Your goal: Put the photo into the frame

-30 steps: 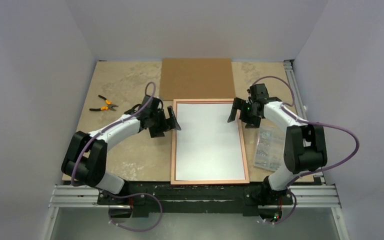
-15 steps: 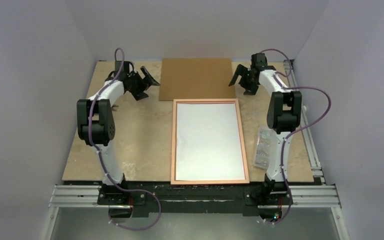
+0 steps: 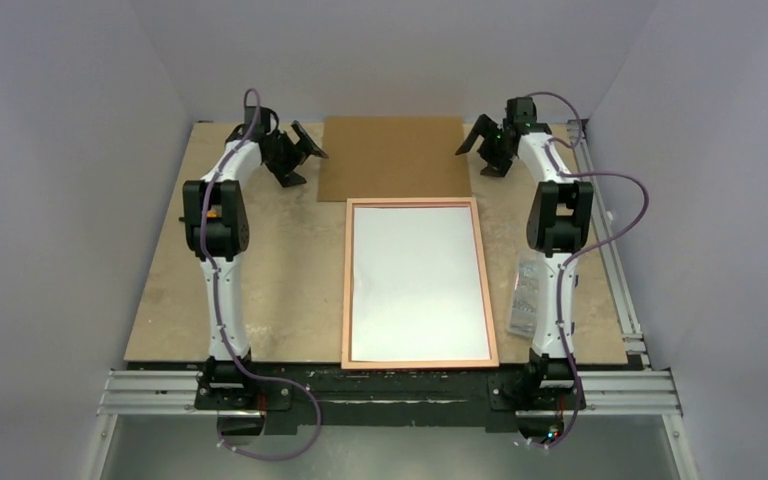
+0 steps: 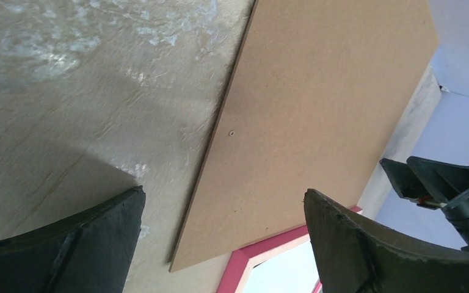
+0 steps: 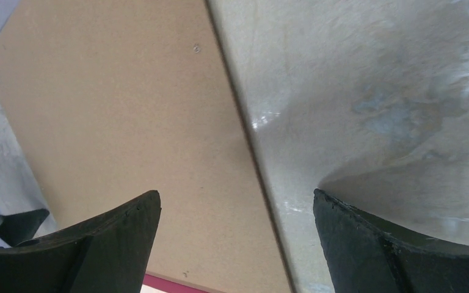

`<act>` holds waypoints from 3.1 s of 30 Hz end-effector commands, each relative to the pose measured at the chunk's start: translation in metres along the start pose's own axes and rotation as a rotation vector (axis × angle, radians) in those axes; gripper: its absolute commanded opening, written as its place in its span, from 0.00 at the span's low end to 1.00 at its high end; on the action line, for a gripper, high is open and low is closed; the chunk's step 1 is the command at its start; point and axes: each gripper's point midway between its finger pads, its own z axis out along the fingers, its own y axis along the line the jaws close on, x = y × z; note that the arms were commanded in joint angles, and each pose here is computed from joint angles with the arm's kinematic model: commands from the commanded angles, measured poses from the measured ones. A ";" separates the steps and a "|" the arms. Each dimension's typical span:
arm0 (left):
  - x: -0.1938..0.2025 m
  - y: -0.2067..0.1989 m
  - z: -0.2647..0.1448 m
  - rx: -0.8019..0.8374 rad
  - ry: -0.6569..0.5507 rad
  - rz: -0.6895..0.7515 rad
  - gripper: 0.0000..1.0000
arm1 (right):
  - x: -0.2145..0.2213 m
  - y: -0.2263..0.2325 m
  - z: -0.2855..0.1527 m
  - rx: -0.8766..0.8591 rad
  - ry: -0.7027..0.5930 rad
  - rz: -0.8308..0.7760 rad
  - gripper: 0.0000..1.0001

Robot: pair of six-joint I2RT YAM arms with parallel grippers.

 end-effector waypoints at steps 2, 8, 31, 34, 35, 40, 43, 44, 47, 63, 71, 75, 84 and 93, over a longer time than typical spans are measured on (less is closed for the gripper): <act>0.014 -0.017 0.015 0.044 0.073 -0.022 1.00 | 0.067 0.006 0.031 0.015 0.184 0.010 0.95; 0.024 -0.044 0.024 0.174 0.122 -0.029 1.00 | 0.079 0.033 0.032 -0.096 0.230 0.021 0.94; 0.016 -0.156 -0.095 0.523 0.043 0.162 0.96 | 0.021 0.188 -0.103 -0.661 0.119 -0.072 0.93; 0.029 -0.151 -0.106 0.502 0.052 0.170 0.96 | 0.031 0.188 -0.118 -0.660 0.134 -0.082 0.93; 0.037 -0.148 -0.109 0.490 0.061 0.172 0.96 | 0.037 0.186 -0.123 -0.655 0.142 -0.085 0.93; 0.095 -0.124 -0.109 0.419 0.133 0.181 0.96 | 0.076 0.164 -0.141 -0.600 0.179 -0.100 0.93; 0.136 -0.104 -0.109 0.357 0.183 0.187 0.96 | 0.105 0.145 -0.151 -0.558 0.212 -0.104 0.93; 0.148 -0.097 -0.110 0.337 0.193 0.190 0.96 | 0.116 0.137 -0.155 -0.539 0.226 -0.118 0.93; 0.189 -0.073 -0.115 0.265 0.220 0.195 0.96 | 0.148 0.115 -0.172 -0.497 0.243 -0.123 0.93; 0.329 0.020 -0.159 0.083 0.227 0.213 0.93 | 0.250 0.019 -0.184 -0.330 0.327 -0.130 0.93; 0.366 0.027 -0.181 0.050 0.216 0.267 0.93 | 0.226 -0.019 -0.186 -0.071 0.192 -0.214 0.99; 0.377 0.024 -0.185 0.078 0.211 0.252 0.93 | 0.215 -0.031 -0.204 0.025 0.115 -0.236 0.99; 0.396 0.027 -0.176 0.048 0.240 0.258 0.96 | 0.212 -0.046 -0.238 0.117 0.020 -0.247 0.99; 0.408 0.050 -0.171 -0.006 0.245 0.250 0.95 | 0.205 -0.017 -0.206 -0.054 0.040 -0.271 0.98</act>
